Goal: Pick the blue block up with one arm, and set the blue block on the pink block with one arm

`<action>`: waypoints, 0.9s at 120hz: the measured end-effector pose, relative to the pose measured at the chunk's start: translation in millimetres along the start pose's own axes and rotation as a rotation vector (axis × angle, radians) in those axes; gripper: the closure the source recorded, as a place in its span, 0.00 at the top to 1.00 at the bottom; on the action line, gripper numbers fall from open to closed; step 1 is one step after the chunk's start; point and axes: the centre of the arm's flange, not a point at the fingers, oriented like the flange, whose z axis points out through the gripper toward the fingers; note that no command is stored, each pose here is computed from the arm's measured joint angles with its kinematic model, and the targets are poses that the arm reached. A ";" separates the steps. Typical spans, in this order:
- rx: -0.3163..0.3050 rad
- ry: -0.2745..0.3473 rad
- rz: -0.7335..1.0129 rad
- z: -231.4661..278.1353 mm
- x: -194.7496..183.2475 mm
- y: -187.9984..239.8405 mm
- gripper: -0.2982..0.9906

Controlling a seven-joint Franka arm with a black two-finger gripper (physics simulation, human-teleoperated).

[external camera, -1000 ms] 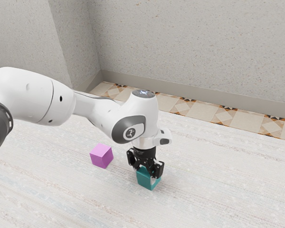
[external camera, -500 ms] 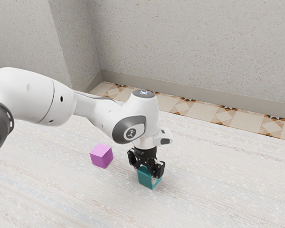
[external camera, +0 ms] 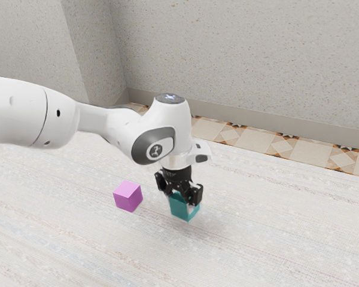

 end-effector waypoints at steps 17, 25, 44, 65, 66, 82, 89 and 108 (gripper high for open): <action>0.003 0.013 -0.008 -15.0 -2.9 -5.3 0.55; 0.005 0.018 -0.024 -21.6 -3.2 -16.0 0.55; 0.009 0.029 -0.049 -39.1 -5.3 -32.9 0.55; 0.023 0.034 -0.081 -52.8 -6.5 -57.7 0.55; 0.023 0.033 -0.083 -53.1 -6.4 -59.0 0.55; 0.034 0.025 -0.112 -53.9 -5.0 -82.2 0.55; 0.039 0.021 -0.125 -53.6 -4.4 -93.4 0.55; 0.044 0.015 -0.142 -52.7 -2.9 -113.0 0.55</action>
